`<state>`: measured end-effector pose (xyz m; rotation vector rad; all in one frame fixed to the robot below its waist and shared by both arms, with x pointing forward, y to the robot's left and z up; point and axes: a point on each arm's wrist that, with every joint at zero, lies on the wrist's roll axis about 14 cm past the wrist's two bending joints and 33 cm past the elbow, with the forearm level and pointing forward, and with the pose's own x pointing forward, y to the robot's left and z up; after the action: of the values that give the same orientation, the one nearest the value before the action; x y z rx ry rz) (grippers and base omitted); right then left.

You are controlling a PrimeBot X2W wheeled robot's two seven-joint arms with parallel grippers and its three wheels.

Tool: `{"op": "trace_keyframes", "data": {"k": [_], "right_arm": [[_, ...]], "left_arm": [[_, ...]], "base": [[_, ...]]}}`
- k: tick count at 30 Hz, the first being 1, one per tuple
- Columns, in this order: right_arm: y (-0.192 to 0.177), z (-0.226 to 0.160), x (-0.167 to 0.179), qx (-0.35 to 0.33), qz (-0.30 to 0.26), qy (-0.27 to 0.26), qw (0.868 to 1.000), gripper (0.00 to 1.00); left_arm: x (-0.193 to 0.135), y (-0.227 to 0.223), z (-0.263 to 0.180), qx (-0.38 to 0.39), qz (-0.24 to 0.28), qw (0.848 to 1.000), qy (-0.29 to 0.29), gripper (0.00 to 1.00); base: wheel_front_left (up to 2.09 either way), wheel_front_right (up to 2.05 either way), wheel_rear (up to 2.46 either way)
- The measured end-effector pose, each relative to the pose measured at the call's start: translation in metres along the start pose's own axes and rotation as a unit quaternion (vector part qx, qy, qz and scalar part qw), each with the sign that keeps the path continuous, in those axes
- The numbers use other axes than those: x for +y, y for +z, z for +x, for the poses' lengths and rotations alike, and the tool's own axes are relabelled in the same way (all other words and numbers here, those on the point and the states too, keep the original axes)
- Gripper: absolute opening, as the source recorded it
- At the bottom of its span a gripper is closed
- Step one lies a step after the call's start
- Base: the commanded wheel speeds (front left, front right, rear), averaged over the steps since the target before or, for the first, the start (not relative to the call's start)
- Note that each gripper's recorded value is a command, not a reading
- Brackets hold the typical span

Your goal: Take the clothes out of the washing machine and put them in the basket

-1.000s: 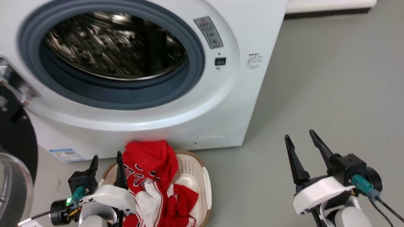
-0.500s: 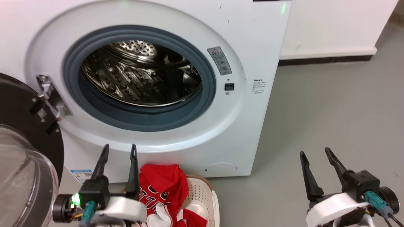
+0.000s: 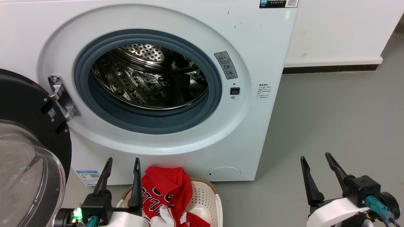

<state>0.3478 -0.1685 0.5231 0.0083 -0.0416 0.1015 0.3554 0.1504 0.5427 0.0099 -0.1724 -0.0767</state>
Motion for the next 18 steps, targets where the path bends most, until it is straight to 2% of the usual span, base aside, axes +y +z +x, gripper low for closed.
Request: {"op": "trace_keyframes", "data": {"k": [12, 13, 18], "right_arm": [[0.0, 0.0, 0.004, 0.002, 0.006, 0.005, 1.0, 1.0], [0.0, 0.0, 0.004, 0.002, 0.006, 0.005, 1.0, 0.0], [-0.014, -0.004, 0.004, 0.021, 0.03, 0.003, 0.999, 0.0]], "left_arm": [[0.002, -0.001, -0.002, 0.003, -0.002, 1.0, 0.004, 1.0], [0.002, -0.001, -0.002, 0.003, -0.002, 1.0, 0.004, 0.0], [0.003, -0.016, -0.007, 0.03, -0.024, 0.999, 0.01, 0.0]], "base": [[0.0, 0.0, 0.0], [0.0, 0.0, 0.0], [0.0, 0.0, 0.0]]}}
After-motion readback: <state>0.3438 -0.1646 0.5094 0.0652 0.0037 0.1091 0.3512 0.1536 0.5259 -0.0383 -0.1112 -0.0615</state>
